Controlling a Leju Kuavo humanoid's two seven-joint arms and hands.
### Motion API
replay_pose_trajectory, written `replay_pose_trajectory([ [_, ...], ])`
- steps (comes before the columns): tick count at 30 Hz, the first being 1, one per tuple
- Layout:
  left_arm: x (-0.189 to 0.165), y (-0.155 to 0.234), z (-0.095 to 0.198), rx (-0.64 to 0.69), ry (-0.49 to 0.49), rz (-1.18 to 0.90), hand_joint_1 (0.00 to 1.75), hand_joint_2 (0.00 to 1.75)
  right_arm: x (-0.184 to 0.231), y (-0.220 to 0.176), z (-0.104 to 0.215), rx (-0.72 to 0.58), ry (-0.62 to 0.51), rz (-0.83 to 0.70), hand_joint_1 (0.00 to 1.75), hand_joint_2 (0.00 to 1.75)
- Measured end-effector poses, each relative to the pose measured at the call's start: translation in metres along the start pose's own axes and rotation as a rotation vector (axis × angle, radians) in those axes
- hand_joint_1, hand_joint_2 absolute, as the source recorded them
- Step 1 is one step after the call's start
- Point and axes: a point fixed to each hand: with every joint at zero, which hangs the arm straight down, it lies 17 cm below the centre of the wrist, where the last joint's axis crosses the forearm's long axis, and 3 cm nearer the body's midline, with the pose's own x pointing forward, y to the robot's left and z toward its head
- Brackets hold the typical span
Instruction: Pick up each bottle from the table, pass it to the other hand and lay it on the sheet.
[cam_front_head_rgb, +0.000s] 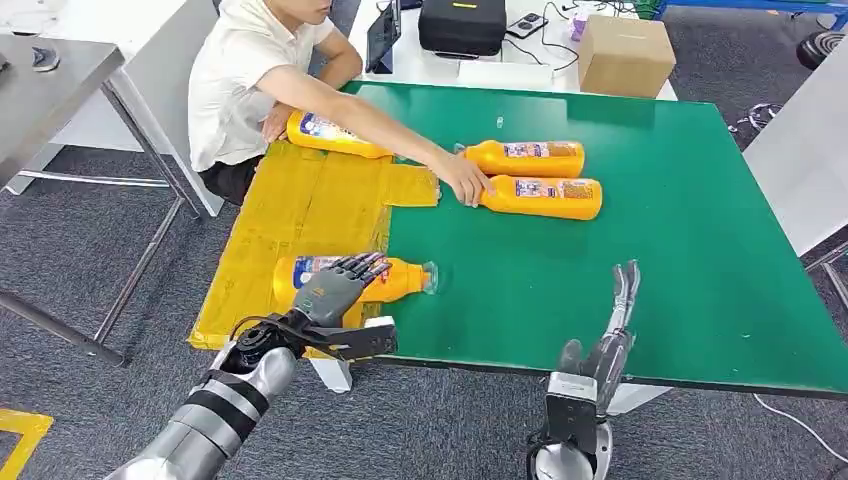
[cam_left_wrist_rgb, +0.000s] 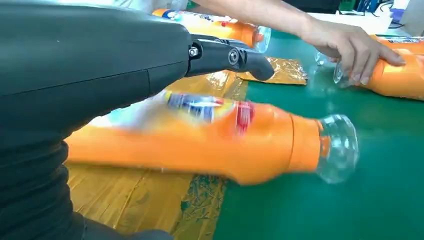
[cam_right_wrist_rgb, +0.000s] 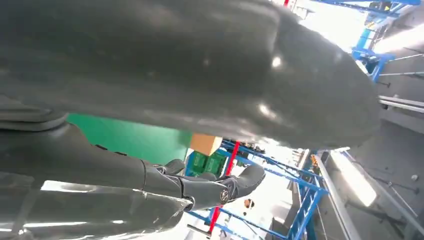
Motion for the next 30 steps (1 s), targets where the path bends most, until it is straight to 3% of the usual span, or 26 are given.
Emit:
replay_pose_trajectory([
  [15, 0.027, -0.008, 0.009, -0.003, -0.105, 0.178, 0.00, 1.75, -0.001, 0.006, 0.002, 0.023, -0.008, 0.012, 0.00, 0.00],
  [16, 0.036, -0.005, 0.011, 0.015, -0.131, 0.217, 0.00, 1.75, -0.001, 0.006, 0.002, 0.026, -0.011, 0.015, 0.00, 1.75],
  [22, 0.091, 0.018, 0.025, 0.122, -0.250, 0.403, 0.00, 1.75, 0.005, 0.012, 0.004, 0.066, -0.060, 0.069, 0.00, 1.75],
  [27, 0.127, 0.042, 0.038, 0.237, -0.294, 0.788, 0.00, 1.75, -0.018, 0.044, 0.028, 0.316, -0.159, 0.405, 0.00, 1.75],
  [30, 0.128, 0.048, 0.045, 0.334, -0.255, 0.993, 0.00, 1.75, -0.055, 0.040, 0.033, 0.421, -0.198, 0.608, 0.00, 1.75],
])
